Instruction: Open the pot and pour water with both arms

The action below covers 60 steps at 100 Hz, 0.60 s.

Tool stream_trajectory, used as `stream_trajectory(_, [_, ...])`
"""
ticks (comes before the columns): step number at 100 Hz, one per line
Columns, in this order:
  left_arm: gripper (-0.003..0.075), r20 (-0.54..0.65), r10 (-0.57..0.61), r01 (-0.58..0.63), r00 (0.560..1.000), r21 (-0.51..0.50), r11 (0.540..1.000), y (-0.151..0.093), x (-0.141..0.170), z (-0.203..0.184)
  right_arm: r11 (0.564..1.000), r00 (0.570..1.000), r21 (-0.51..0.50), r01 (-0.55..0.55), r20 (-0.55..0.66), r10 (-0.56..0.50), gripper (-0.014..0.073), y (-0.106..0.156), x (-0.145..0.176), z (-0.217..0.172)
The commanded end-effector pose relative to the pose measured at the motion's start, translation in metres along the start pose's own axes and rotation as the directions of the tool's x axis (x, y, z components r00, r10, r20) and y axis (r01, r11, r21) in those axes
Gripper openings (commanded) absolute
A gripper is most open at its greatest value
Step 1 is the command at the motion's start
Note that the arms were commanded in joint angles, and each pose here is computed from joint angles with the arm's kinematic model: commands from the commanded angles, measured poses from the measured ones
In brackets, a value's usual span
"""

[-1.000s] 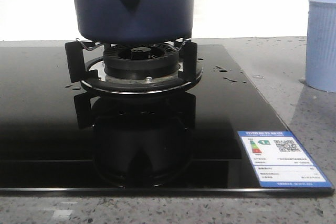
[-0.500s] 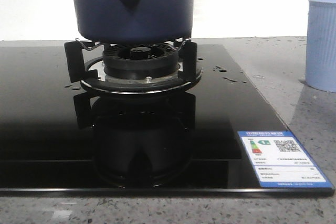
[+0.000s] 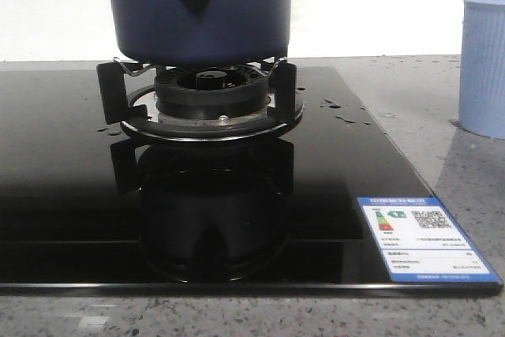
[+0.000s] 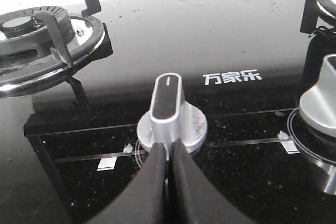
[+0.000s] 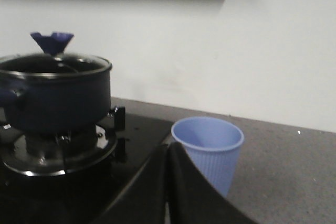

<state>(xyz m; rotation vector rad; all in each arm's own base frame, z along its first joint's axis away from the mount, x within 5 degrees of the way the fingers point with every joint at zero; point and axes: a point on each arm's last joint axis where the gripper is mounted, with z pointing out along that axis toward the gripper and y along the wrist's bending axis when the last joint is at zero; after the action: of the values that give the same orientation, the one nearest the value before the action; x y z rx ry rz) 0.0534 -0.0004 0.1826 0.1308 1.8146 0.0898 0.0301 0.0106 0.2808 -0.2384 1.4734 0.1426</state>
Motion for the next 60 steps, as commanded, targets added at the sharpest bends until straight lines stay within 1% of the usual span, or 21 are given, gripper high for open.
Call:
stream_trajectory(1, [-0.0019, 0.025, -0.016, 0.016, 1.0, -0.002, 1.0, -0.001, 0.007, 0.002, 0.999, 1.0, 0.034, 0.027, 0.014, -0.028, -0.0073, -0.002, 0.009, 0.005])
stream_trajectory(12, [-0.0019, 0.025, -0.016, 0.016, 1.0, -0.002, 1.0, -0.001, 0.007, 0.002, 0.998, 0.998, 0.056, 0.03, -0.052, -0.027, -0.0073, -0.002, 0.048, 0.014])
stream_trajectory(26, [-0.0019, 0.025, -0.016, 0.016, 1.0, -0.002, 1.0, -0.001, 0.007, 0.002, 0.993, 0.998, 0.116, -0.002, -0.062, 0.009, -0.0073, -0.004, 0.086, 0.019])
stream_trajectory(28, [-0.0019, 0.025, -0.016, 0.016, 1.0, -0.002, 1.0, -0.001, 0.007, 0.002, 0.992, 0.996, 0.124, -0.004, -0.089, 0.015, -0.0073, -0.004, 0.087, 0.018])
stream_trajectory(29, [-0.0019, 0.025, -0.016, 0.016, 1.0, -0.002, 1.0, -0.001, 0.007, 0.002, 0.992, 0.991, 0.128, -0.004, -0.133, 0.021, -0.0073, -0.004, 0.091, 0.018])
stream_trajectory(32, [-0.0019, 0.025, -0.016, 0.016, 1.0, -0.002, 1.0, -0.001, 0.007, 0.002, 0.99, 0.985, 0.138, -0.003, -0.171, 0.027, -0.0073, -0.005, 0.094, 0.017])
stream_trajectory(42, [-0.0019, 0.025, -0.016, 0.016, 1.0, -0.002, 1.0, -0.001, 0.007, 0.002, 0.985, 0.97, 0.173, -0.001, -0.238, 0.042, -0.0073, -0.006, 0.101, 0.016])
stream_trajectory(52, [-0.0019, 0.025, -0.016, 0.016, 1.0, -0.002, 1.0, -0.001, 0.007, 0.002, 0.982, 0.947, 0.191, 0.0, -0.316, 0.061, -0.0073, -0.007, 0.108, 0.013])
stream_trajectory(60, [-0.0019, 0.025, -0.016, 0.016, 1.0, -0.002, 1.0, -0.001, 0.007, 0.002, 0.981, 0.942, 0.191, 0.008, -0.331, 0.057, -0.0073, -0.007, 0.11, 0.013])
